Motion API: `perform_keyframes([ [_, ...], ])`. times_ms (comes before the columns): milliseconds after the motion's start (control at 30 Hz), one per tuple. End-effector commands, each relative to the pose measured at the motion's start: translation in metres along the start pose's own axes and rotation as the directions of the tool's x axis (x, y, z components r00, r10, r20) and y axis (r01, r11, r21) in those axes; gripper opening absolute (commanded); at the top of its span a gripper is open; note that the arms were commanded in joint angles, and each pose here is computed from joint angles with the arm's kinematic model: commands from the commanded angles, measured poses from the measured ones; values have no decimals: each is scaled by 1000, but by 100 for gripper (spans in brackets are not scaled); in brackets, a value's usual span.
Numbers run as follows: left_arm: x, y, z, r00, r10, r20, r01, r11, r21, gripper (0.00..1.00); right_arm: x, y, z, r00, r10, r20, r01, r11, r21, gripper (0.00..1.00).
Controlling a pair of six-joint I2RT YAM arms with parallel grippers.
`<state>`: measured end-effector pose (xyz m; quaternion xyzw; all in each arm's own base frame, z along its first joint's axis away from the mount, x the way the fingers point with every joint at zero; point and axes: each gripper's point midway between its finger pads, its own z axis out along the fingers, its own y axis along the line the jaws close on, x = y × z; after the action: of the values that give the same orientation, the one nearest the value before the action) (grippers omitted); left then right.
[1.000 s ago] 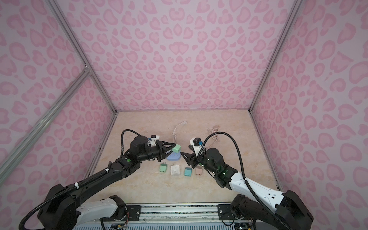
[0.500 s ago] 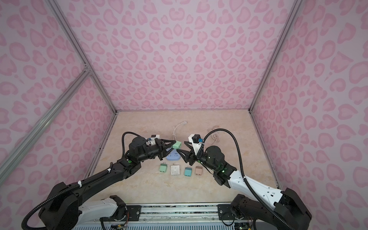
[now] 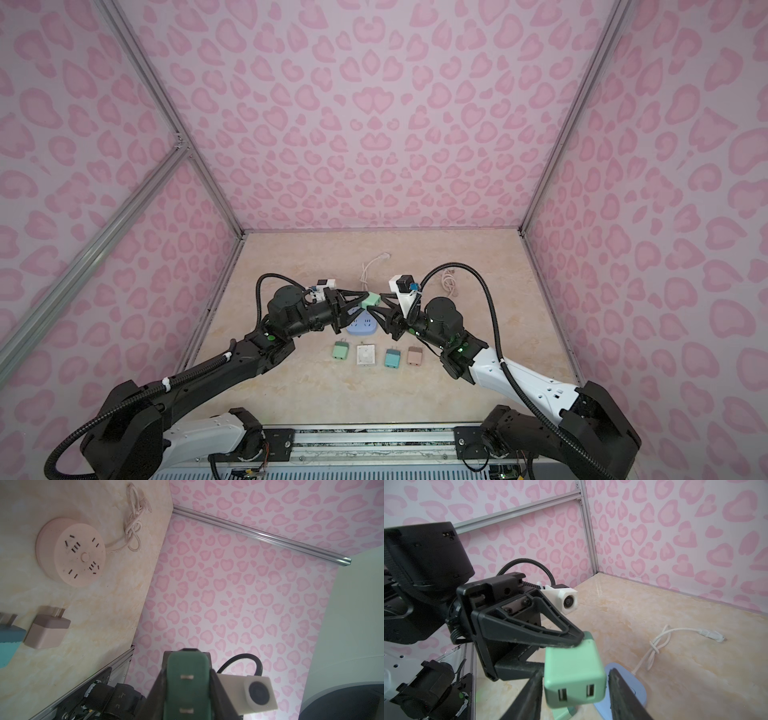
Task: Insert the plug
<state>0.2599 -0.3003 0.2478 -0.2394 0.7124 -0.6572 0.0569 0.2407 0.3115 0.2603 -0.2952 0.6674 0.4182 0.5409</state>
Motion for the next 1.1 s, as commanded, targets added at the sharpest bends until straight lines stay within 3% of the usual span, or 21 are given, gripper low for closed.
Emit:
perform_keyframes([
  [0,6,-16,-2,998,50,-23,-49,997,58,3,-8,6,3,1000,-1,25,2,999,-36,45],
  [233,7,-16,-2,998,54,-24,-53,997,57,3,-10,10,4,999,12,30,-10,998,-62,23],
  [400,5,-10,0,998,49,-25,-48,998,40,6,-11,13,5,999,21,28,-19,997,-80,1],
  [467,3,-6,1,998,51,-22,-50,998,26,40,-11,13,6,999,30,16,-29,997,-76,0],
  [500,0,-4,1,998,57,-17,-57,998,15,52,-10,11,6,999,39,7,-38,997,-67,0],
  [733,-32,16,-15,990,118,74,-108,986,-129,88,6,-5,9,989,106,-99,-104,994,31,0],
  [800,-53,25,-38,965,211,155,-167,951,-261,92,15,-20,6,972,155,-176,-130,981,145,0],
  [867,-72,38,-70,917,333,218,-210,870,-446,92,21,-38,-1,945,207,-254,-133,951,279,0],
  [967,-91,32,-119,778,569,266,-285,697,-658,92,34,-70,-21,861,329,-388,-91,850,518,0],
  [1067,-101,25,-150,672,692,262,-299,578,-759,91,39,-91,-38,777,399,-487,12,764,645,0],
])
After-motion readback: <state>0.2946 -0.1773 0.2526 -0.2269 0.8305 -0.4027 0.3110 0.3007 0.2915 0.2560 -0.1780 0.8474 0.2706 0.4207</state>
